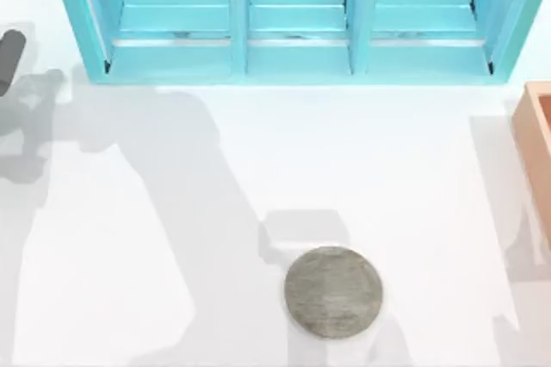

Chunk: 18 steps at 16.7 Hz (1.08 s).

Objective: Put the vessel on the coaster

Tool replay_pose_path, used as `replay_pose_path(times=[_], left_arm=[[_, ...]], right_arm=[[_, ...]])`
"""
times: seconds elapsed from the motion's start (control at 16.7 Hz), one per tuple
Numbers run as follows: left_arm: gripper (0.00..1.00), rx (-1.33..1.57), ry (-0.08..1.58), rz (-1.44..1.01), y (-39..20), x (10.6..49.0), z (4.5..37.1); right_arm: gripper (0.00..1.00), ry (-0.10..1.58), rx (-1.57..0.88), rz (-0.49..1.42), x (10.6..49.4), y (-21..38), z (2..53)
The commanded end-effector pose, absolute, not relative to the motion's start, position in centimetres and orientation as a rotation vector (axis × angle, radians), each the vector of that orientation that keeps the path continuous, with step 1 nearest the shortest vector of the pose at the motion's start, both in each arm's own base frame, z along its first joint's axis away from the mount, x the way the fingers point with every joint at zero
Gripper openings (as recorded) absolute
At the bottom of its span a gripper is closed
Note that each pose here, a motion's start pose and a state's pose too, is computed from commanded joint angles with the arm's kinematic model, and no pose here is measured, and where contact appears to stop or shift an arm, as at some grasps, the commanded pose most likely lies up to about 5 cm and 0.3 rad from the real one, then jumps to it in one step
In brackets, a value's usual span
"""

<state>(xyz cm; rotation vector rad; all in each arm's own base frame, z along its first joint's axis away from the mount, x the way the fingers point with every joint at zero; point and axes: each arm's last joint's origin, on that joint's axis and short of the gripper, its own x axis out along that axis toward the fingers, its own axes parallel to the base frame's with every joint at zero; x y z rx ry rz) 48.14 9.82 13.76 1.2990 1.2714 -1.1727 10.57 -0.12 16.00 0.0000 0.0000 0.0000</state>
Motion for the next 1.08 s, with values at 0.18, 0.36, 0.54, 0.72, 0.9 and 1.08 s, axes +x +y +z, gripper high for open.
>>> replay_pose_path(times=[0.18, 0.36, 0.54, 0.72, 0.9, 1.08], left_arm=[[0.55, 1.299, 1.271, -1.173, 9.82, 48.14, 13.76], [0.32, 1.299, 1.271, -1.173, 9.82, 48.14, 13.76], [0.10, 1.299, 1.271, -1.173, 9.82, 48.14, 13.76], [0.00, 1.299, 1.271, -1.173, 9.82, 48.14, 13.76], [0.00, 1.299, 1.271, -1.173, 9.82, 48.14, 13.76], [0.00, 1.299, 1.271, -1.173, 9.82, 48.14, 13.76]], right_arm=[[1.00, 0.000, 0.000, 0.000, 10.57, -0.12, 16.00], [1.00, 0.000, 0.000, 0.000, 10.57, -0.12, 16.00], [1.00, 0.000, 0.000, 0.000, 10.57, -0.12, 16.00], [1.00, 0.000, 0.000, 0.000, 10.57, -0.12, 16.00], [1.00, 0.000, 0.000, 0.000, 10.57, -0.12, 16.00], [1.00, 0.000, 0.000, 0.000, 10.57, -0.12, 16.00]])
